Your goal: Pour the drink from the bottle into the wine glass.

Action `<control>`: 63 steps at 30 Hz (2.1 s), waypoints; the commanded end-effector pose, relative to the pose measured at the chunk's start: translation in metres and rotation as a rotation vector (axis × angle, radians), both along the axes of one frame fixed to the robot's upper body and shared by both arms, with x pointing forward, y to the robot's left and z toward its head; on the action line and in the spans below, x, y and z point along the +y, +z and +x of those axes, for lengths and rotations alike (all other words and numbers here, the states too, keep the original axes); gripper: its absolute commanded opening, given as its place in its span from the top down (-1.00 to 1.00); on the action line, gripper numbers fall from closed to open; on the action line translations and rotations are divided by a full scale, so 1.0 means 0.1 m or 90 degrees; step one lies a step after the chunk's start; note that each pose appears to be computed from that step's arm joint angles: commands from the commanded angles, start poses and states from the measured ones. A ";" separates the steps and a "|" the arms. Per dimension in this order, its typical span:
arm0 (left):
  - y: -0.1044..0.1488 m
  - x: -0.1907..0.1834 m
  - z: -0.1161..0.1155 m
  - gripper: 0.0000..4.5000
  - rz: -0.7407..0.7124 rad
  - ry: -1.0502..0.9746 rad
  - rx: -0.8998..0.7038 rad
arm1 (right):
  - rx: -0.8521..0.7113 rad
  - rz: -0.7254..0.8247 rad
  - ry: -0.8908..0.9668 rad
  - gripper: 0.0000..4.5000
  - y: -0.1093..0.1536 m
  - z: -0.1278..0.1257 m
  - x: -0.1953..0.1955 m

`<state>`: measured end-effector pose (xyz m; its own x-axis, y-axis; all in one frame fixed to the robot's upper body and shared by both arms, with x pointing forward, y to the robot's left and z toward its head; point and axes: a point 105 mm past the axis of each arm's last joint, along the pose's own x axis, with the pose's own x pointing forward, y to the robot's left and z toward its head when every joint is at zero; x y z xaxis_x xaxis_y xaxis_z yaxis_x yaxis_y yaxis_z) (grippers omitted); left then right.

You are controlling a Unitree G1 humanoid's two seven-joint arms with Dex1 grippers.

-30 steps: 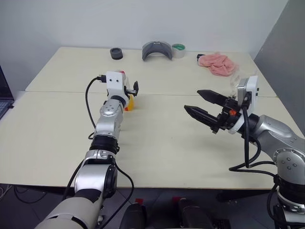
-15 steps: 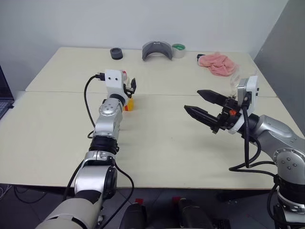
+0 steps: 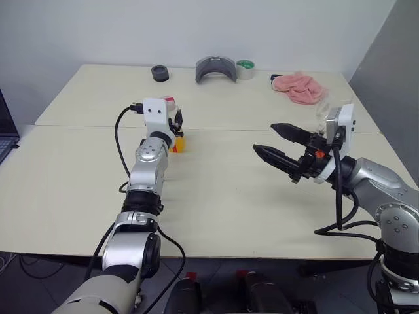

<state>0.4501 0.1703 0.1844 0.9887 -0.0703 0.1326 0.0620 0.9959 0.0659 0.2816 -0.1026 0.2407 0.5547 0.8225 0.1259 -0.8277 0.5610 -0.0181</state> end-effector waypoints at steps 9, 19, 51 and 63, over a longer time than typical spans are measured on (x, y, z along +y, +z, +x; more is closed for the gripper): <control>0.15 -0.02 -0.03 0.16 0.002 -0.004 -0.035 | -0.031 0.005 0.010 -1.00 0.10 -0.05 0.02; 0.14 0.00 -0.02 0.17 0.000 -0.002 -0.028 | -0.033 -0.001 0.009 -1.00 0.10 -0.04 0.01; 0.65 -1.35 -0.93 0.17 0.037 -0.778 -0.017 | -0.045 -0.015 0.023 -1.00 0.58 0.35 0.17; 0.62 -1.31 -1.10 0.17 0.068 -0.860 0.003 | -0.037 -0.019 0.053 -1.00 0.58 0.15 0.29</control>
<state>0.3443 0.0414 0.2376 0.1715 -0.9841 0.0455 0.9805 0.1750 0.0892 0.3070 -0.0775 0.2894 0.5019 0.8590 0.1009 -0.8601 0.5080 -0.0471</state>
